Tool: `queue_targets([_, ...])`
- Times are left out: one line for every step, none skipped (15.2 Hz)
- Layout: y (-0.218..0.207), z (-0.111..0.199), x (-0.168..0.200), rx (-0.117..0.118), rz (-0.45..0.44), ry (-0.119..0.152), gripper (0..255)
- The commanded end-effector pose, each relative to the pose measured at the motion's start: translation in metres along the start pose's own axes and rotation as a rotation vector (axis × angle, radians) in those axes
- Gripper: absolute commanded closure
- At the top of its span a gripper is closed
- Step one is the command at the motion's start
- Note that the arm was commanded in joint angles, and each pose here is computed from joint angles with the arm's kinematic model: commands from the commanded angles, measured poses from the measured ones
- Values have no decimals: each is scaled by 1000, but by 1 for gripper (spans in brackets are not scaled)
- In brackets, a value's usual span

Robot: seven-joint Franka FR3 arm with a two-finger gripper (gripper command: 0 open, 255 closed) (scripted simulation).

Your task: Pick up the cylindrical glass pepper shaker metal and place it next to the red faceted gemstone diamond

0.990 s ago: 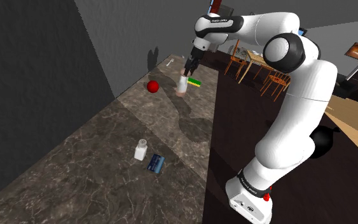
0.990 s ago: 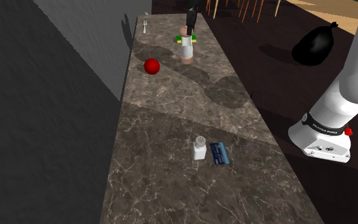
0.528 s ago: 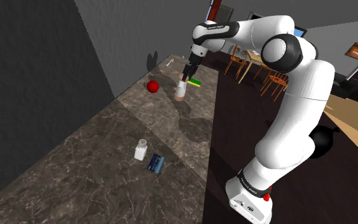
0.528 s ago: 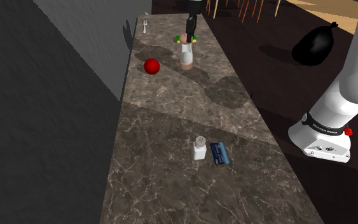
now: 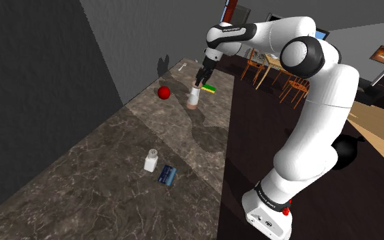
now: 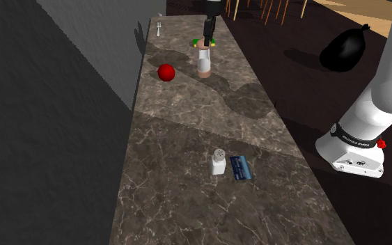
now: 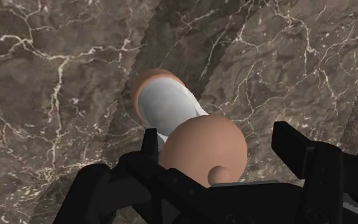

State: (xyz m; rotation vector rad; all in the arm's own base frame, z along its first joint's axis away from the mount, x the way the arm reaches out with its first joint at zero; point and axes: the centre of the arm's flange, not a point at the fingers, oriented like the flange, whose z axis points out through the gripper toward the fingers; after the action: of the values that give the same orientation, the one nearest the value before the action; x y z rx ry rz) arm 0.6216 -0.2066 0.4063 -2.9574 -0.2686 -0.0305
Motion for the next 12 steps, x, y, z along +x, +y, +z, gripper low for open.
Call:
queue_targets([0,0,0,0,0,0,0])
queue_targets([0,0,0,0,0,0,0])
queue_targets([0,0,0,0,0,0,0])
queue_targets([0,0,0,0,0,0,0])
queue_targets([0,-13,0,0,0,0,0])
queue_targets([0,-26,0,0,0,0,0])
queue_targets([0,-40,0,0,0,0,0])
queue_targets([0,-50,0,0,0,0,0])
queue_targets([0,-50,0,0,0,0,0])
queue_targets([0,-50,0,0,0,0,0])
queue_targets([0,-50,0,0,0,0,0])
queue_targets([0,-50,0,0,0,0,0])
